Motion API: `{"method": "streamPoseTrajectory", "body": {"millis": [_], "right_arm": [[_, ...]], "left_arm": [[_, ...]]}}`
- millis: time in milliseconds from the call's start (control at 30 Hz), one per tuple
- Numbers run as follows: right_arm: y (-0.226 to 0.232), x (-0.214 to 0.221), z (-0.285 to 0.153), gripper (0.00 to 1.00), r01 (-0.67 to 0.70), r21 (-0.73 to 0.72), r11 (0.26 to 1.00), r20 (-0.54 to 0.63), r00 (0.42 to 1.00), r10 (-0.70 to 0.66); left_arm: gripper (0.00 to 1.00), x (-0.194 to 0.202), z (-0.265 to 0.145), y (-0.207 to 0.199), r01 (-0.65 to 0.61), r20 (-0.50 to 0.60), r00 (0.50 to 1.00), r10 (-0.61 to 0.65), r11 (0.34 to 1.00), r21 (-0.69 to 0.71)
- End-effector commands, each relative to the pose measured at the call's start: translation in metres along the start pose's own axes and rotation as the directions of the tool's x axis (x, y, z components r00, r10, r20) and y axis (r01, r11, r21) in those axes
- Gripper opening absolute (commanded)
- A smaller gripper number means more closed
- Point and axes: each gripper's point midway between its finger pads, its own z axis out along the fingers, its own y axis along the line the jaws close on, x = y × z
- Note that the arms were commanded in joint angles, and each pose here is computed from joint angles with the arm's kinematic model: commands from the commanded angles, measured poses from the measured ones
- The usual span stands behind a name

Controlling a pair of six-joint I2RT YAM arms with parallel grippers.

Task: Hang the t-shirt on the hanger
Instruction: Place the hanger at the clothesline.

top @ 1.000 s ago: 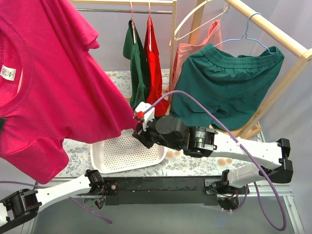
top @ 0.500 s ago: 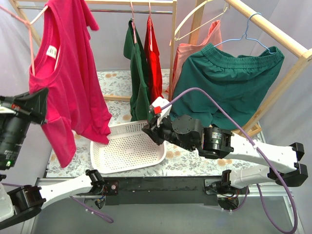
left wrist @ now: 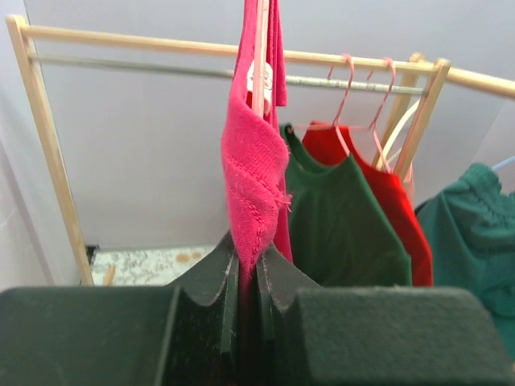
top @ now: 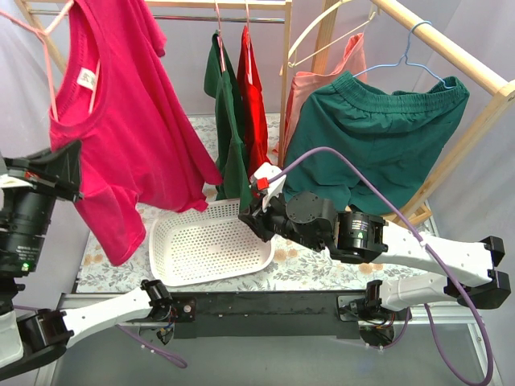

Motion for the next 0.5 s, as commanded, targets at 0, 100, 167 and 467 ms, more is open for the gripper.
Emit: {"method": "streamPoseTrajectory", "body": {"millis": [0, 100, 167, 467], "right_arm": [[0.000, -0.007, -0.004, 0.19, -0.031, -0.007, 1.000, 0.030, 0.999, 0.031], [0.002, -0.007, -0.004, 0.19, -0.028, -0.015, 0.999, 0.026, 0.999, 0.029], [0.003, -0.005, -0.002, 0.19, -0.023, -0.018, 1.000, 0.019, 1.000, 0.024], [0.010, -0.001, 0.002, 0.19, -0.030, -0.051, 0.998, 0.000, 1.000, 0.030]], "left_arm": [[0.00, 0.021, -0.011, 0.000, 0.099, -0.017, 0.995, -0.099, 0.995, 0.006], [0.00, 0.045, -0.021, 0.001, 0.111, -0.059, 0.992, -0.110, 0.994, 0.020], [0.00, 0.049, -0.029, 0.011, 0.134, -0.048, 0.990, -0.134, 0.991, -0.006], [0.00, 0.108, -0.013, 0.003, -0.004, -0.249, 0.968, -0.026, 0.993, -0.117]]}}
